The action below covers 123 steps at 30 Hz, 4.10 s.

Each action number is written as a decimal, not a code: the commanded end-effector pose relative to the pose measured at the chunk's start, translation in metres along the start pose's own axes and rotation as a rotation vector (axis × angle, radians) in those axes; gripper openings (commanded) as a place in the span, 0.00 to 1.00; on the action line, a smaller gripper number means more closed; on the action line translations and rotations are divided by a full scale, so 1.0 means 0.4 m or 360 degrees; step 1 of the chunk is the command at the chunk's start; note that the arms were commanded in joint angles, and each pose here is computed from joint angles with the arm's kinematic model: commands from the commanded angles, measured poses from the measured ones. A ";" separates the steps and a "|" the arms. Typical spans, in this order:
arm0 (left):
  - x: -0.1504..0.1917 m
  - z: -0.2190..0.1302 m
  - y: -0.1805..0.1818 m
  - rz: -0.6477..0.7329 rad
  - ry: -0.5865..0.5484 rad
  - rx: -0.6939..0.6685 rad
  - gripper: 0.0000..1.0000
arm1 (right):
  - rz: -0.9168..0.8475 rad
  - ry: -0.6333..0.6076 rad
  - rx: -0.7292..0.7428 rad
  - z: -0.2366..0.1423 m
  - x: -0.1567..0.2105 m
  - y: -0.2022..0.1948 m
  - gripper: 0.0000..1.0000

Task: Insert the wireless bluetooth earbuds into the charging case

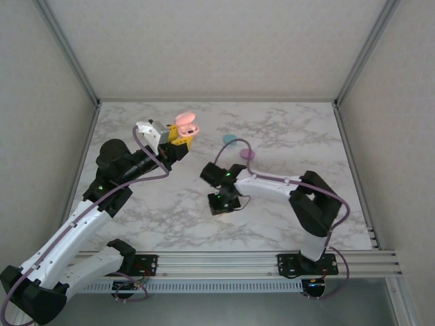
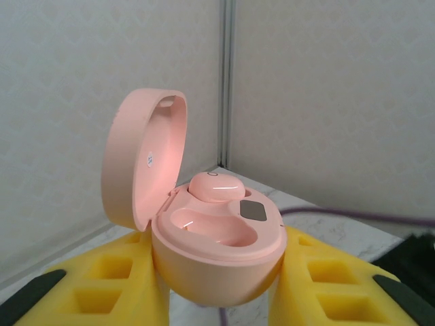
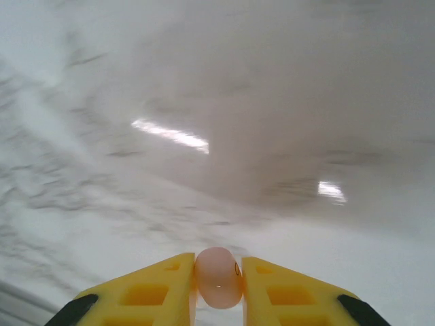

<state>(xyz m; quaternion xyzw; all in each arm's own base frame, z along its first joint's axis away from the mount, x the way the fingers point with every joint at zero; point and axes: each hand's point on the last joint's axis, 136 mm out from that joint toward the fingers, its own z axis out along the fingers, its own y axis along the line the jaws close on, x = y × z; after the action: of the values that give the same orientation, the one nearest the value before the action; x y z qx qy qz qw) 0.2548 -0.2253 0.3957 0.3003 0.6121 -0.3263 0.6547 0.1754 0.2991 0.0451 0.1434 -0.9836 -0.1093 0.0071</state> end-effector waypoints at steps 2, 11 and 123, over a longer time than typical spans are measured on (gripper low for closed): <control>-0.039 -0.003 -0.010 0.0040 -0.0049 0.0016 0.22 | 0.0211 0.0000 0.0249 -0.020 0.017 -0.183 0.24; -0.035 0.001 -0.008 0.0035 -0.0042 0.0013 0.22 | 0.0278 0.0024 0.0351 -0.022 0.002 -0.275 0.24; -0.011 0.015 -0.005 0.0026 0.0015 0.0023 0.22 | 0.0059 0.0227 0.0360 0.046 -0.017 -0.166 0.26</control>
<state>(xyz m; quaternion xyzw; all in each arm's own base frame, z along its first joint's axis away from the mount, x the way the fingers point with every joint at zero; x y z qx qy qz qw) 0.2627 -0.2305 0.3857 0.3048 0.6259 -0.3236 0.6408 0.2097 0.2459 0.0142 0.1224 -0.9914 -0.0044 0.0453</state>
